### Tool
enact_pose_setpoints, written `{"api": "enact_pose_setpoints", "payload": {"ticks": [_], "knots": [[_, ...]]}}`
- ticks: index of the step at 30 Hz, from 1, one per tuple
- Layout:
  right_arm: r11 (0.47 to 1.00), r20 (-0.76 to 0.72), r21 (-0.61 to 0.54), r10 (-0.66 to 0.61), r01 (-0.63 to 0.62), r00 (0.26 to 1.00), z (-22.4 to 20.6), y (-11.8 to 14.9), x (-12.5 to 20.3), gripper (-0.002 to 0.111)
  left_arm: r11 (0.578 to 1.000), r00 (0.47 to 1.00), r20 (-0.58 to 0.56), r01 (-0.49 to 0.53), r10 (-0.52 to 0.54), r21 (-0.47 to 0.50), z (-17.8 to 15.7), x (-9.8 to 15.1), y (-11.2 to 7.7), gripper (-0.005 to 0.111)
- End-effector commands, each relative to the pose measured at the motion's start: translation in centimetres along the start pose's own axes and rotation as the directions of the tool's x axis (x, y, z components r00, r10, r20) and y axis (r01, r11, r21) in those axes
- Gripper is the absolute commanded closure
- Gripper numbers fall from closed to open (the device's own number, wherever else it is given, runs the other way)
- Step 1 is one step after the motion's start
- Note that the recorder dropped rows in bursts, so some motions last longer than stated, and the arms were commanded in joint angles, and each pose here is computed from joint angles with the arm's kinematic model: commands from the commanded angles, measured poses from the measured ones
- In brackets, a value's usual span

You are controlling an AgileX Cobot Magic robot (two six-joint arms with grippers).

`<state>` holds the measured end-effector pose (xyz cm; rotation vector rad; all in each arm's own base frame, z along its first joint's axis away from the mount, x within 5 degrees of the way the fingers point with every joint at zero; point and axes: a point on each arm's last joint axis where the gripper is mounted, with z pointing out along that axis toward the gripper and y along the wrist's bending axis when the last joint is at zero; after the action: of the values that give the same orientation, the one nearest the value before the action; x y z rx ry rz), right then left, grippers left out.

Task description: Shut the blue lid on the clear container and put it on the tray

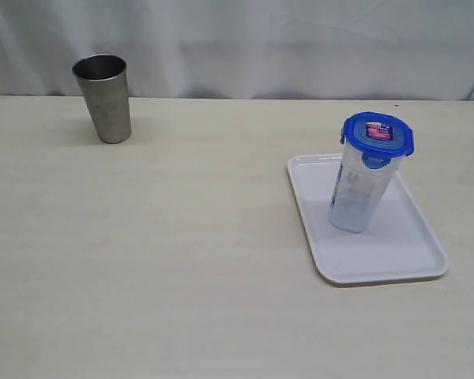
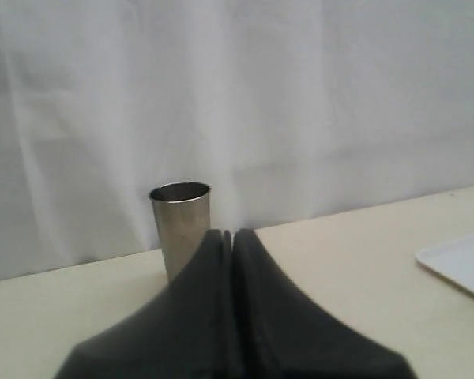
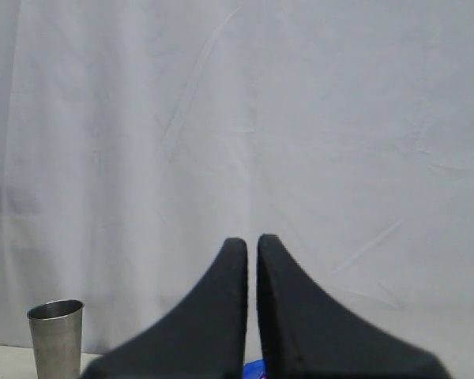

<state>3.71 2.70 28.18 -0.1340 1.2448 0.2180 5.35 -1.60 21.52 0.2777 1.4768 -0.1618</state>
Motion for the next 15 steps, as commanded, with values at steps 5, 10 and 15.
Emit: {"api": "enact_pose_setpoints", "payload": {"ticks": [5, 10, 15], "knots": [[1.000, -0.003, -0.003, -0.004, 0.004, 1.000, -0.04, 0.01, 0.13, 0.104, 0.995, 0.997, 0.064, 0.040, -0.034, -0.089, -0.02, -0.22, 0.52, 0.107], [1.000, -0.003, -0.003, -0.004, 0.004, 1.000, -0.04, 0.01, 0.13, 0.104, 0.988, 0.999, 0.042, 0.036, -0.030, -0.150, -0.05, -0.02, 0.86, 0.107], [1.000, -0.003, -0.003, -0.004, 0.004, 1.000, -0.04, 0.01, 0.13, 0.104, 0.978, 0.998, -0.038, 0.032, -0.040, -0.207, -0.11, 0.71, 1.15, 0.107]]}}
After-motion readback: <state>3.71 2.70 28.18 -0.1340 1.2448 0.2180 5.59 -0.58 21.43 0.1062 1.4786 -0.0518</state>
